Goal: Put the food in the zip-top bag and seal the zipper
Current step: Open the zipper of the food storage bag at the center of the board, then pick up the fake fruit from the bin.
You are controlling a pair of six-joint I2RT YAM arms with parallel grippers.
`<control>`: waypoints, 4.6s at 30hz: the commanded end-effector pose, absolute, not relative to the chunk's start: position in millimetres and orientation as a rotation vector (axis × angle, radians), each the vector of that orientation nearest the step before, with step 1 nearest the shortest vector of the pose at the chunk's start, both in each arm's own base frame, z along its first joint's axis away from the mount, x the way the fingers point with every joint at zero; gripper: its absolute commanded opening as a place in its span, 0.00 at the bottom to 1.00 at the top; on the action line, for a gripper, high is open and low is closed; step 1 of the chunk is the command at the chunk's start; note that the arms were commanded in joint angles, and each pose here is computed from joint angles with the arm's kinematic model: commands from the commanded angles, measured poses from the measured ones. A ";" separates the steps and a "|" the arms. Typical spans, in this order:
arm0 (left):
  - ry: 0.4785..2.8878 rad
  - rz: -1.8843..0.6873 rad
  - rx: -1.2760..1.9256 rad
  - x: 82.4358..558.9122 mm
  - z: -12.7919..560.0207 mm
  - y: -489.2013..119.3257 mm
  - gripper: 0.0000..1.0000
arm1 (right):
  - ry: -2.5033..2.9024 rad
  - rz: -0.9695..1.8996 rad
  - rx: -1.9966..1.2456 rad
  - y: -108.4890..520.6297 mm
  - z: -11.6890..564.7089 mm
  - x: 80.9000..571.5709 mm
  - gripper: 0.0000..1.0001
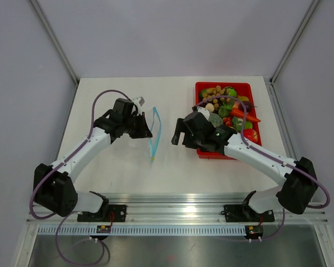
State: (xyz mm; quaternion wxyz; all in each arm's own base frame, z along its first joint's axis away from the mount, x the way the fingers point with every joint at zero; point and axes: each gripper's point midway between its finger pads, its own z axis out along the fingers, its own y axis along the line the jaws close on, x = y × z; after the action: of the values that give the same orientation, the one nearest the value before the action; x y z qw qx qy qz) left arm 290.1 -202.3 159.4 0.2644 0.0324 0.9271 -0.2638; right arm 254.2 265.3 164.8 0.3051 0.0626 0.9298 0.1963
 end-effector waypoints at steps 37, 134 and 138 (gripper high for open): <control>2.367 -0.421 0.001 267.2 263.1 -155.8 0.00 | 2.397 0.611 0.043 340.9 196.9 280.3 0.00; 2.543 -0.419 0.122 337.5 201.8 -266.8 0.00 | 2.287 -0.041 0.797 0.8 174.7 330.3 0.94; 2.557 -0.428 0.136 336.8 196.0 -269.5 0.00 | 2.314 -0.080 0.837 -11.9 156.7 334.3 0.97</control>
State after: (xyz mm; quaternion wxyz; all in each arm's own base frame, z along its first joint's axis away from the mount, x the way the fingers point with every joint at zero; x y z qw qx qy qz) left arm 327.2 -263.9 186.3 0.2527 0.0412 0.9552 -0.1487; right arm 329.8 -8.3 158.1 0.3309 0.3246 0.8857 -0.0264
